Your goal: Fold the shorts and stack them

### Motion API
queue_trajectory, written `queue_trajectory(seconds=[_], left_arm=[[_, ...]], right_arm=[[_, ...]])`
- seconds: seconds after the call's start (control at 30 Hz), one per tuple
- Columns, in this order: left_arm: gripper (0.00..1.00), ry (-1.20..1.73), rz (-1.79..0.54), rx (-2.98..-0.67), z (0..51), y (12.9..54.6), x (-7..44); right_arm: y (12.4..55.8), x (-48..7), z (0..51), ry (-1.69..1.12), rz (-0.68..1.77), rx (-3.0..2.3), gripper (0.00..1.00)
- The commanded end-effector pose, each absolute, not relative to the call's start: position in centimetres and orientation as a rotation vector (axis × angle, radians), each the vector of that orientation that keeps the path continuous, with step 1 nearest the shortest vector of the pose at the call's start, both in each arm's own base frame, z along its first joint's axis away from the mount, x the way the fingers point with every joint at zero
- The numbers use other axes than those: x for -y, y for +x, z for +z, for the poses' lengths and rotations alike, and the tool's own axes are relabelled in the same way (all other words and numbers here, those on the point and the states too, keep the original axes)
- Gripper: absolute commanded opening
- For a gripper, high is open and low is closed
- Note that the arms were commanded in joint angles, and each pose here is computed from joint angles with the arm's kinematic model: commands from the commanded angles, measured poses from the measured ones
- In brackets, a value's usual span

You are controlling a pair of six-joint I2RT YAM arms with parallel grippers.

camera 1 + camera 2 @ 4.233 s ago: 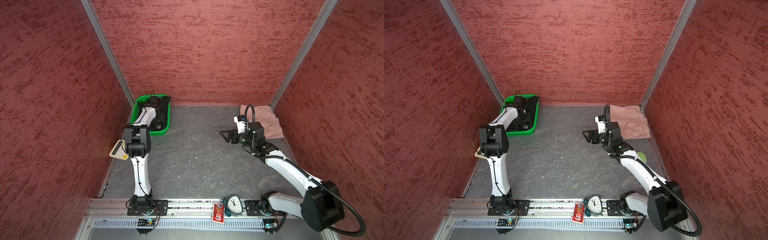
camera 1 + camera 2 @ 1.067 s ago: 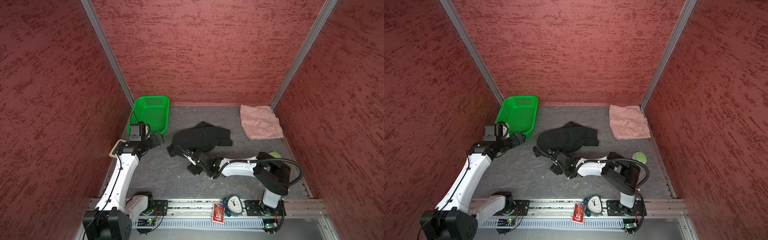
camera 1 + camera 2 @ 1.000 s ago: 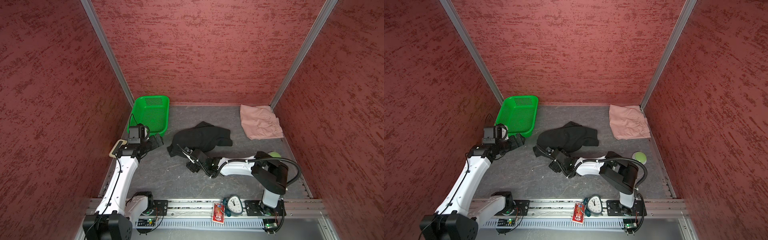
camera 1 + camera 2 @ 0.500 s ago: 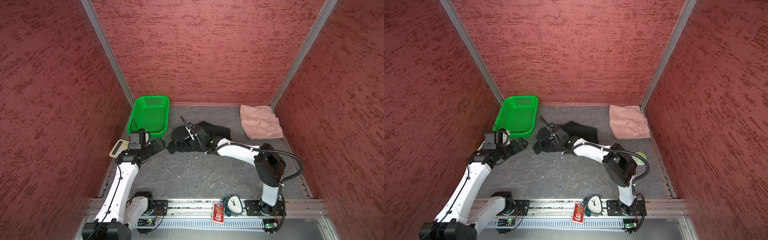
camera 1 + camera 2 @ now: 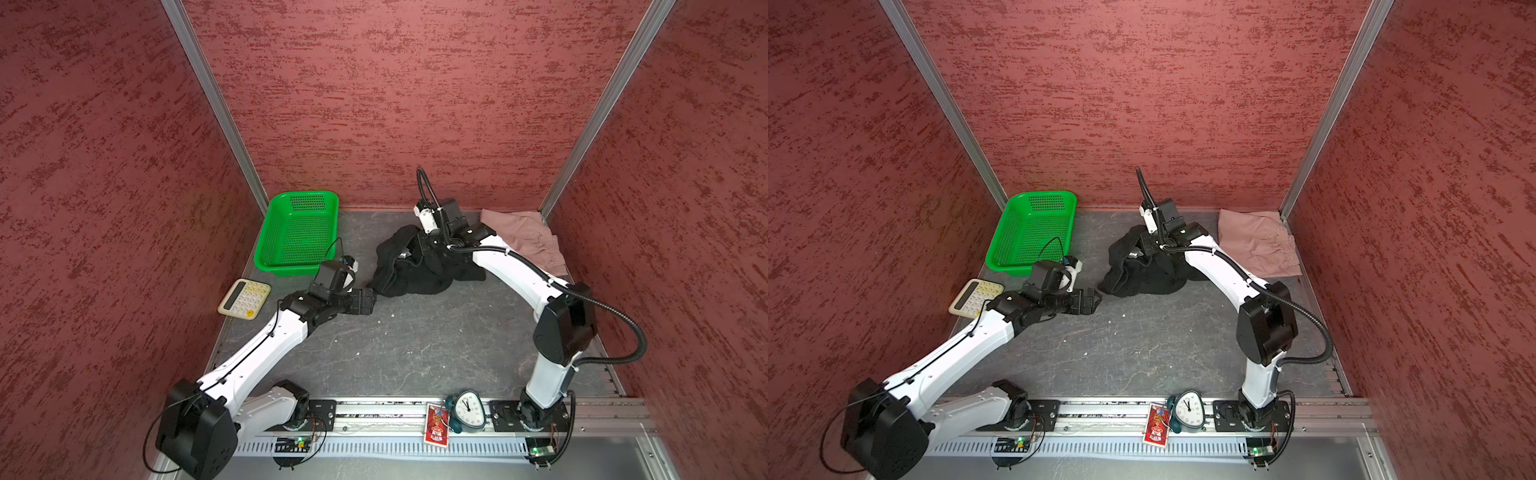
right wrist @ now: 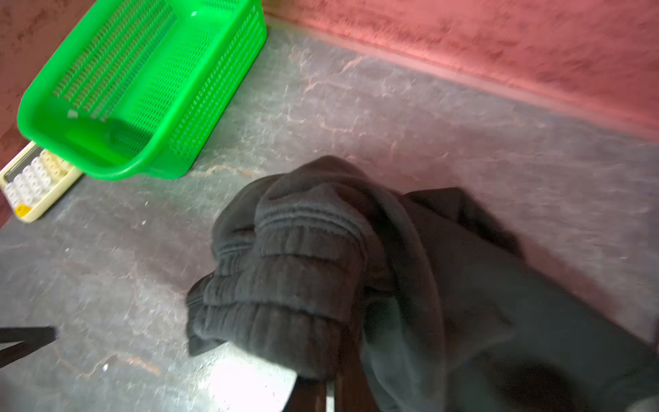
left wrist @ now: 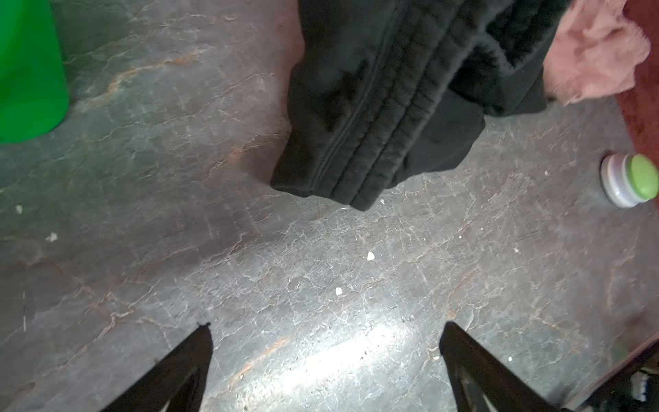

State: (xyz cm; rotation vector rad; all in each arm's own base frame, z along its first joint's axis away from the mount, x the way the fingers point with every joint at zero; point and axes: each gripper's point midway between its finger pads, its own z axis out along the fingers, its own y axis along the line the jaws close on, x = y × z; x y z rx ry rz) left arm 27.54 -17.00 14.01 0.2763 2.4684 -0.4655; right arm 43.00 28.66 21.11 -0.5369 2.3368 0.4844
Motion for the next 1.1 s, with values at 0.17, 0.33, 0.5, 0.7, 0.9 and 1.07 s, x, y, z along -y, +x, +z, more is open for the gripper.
queue_trajectory(seconds=[0.17, 0.33, 0.5, 0.7, 0.9, 1.07], left_arm=[[0.99, 0.6, -0.183, -2.361, 11.5, 29.8, 19.7], [0.99, 0.627, 0.032, -2.366, 9.0, 31.7, 18.5], [0.99, 0.694, 0.121, -2.339, 8.1, 33.4, 18.9], [0.94, 0.696, 0.174, -2.332, 7.6, 34.6, 18.6], [0.23, 0.671, 0.177, -2.326, 8.6, 35.4, 18.4], [0.0, 0.634, 0.223, -2.327, 10.0, 35.9, 16.9]], right_arm=[[42.6, -29.2, 21.9, -0.582, 0.638, -2.325, 0.0], [43.0, -28.7, 22.4, -0.571, 0.683, -2.308, 0.0], [43.0, -28.5, 22.4, -0.576, 0.71, -2.301, 0.0], [42.8, -28.5, 22.8, -0.58, 0.721, -2.281, 0.0], [42.7, -27.8, 23.0, -0.579, 0.689, -2.283, 0.0], [42.9, -26.4, 25.1, -0.558, 0.643, -2.239, 0.0]])
